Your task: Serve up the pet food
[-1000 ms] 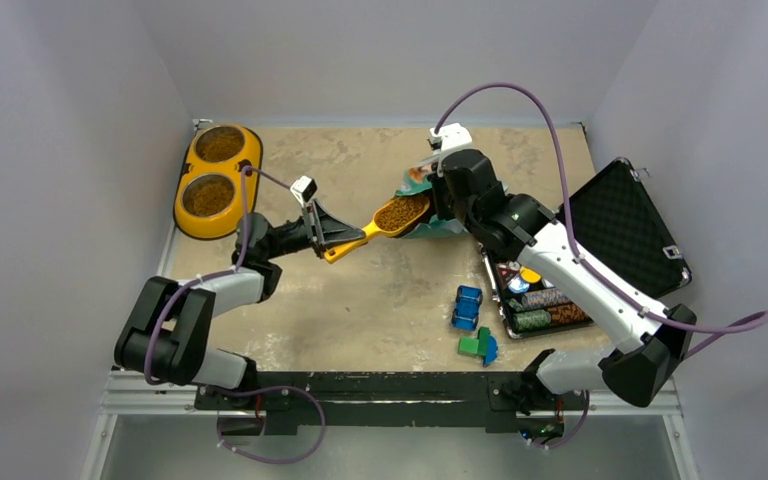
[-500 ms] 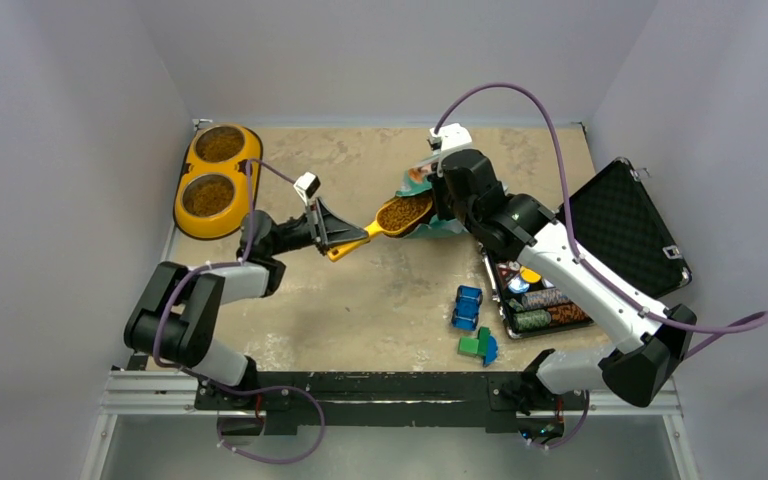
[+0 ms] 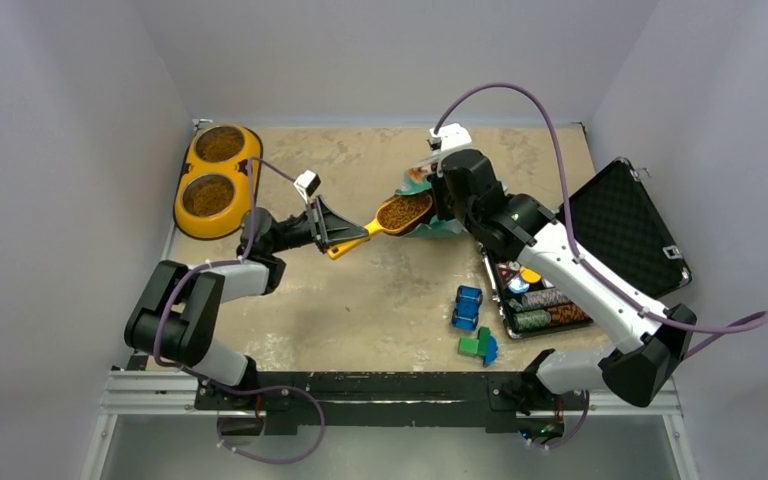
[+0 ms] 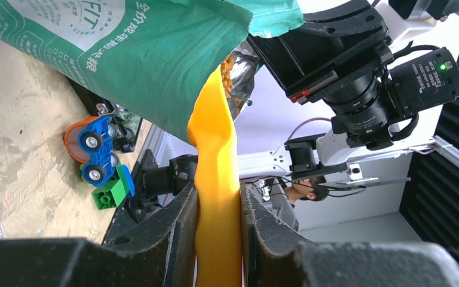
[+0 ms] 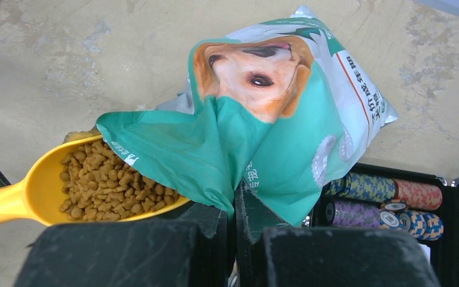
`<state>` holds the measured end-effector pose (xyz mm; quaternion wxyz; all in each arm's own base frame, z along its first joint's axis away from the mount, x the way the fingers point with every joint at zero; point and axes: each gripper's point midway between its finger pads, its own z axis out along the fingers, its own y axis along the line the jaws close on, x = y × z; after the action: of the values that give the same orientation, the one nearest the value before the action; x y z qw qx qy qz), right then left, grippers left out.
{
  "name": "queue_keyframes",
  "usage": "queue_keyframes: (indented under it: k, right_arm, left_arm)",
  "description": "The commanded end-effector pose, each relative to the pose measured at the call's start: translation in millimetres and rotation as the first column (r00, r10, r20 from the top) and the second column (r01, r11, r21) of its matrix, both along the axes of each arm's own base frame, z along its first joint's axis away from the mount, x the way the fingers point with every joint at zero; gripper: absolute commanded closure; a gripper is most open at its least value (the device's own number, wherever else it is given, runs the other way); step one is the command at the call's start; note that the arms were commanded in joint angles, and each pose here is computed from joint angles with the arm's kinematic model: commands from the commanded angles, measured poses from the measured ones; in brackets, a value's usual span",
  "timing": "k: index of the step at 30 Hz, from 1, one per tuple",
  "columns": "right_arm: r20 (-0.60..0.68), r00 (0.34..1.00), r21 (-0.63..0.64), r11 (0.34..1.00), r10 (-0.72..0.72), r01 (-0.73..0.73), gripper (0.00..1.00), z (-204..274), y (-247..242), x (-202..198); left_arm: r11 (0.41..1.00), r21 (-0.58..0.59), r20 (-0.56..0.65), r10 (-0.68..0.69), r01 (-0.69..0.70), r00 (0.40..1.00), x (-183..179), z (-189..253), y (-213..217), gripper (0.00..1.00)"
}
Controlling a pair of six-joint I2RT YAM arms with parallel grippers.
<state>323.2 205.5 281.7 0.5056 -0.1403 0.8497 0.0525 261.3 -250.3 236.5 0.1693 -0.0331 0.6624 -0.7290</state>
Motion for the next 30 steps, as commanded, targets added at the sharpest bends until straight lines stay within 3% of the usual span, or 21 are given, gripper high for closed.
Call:
queue_keyframes:
  k: [1, 14, 21, 30]
  right_arm:
    - [0.139, 0.990, 0.109, 0.994, -0.022, 0.007, 1.00, 59, -2, 1]
    - [0.156, 0.987, 0.104, 0.994, -0.051, 0.035, 1.00, 62, -8, 2]
    - [0.165, 0.979, 0.083, 0.991, -0.121, 0.109, 1.00, 62, -19, 8]
    - [0.168, 0.975, 0.060, 0.989, -0.145, 0.137, 1.00, 57, -24, 11]
  left_arm:
    - [0.987, -0.110, 0.128, 0.135, -0.121, 0.983, 17, 39, 16, 1.00]
    - [0.980, -0.128, -0.011, 0.151, -0.151, 0.989, 4, 37, 32, 1.00]
    - [0.989, -0.072, -0.024, 0.129, -0.130, 0.991, -10, 38, 32, 1.00]
    - [0.980, -0.112, -0.043, 0.162, -0.166, 0.986, -19, 57, 45, 1.00]
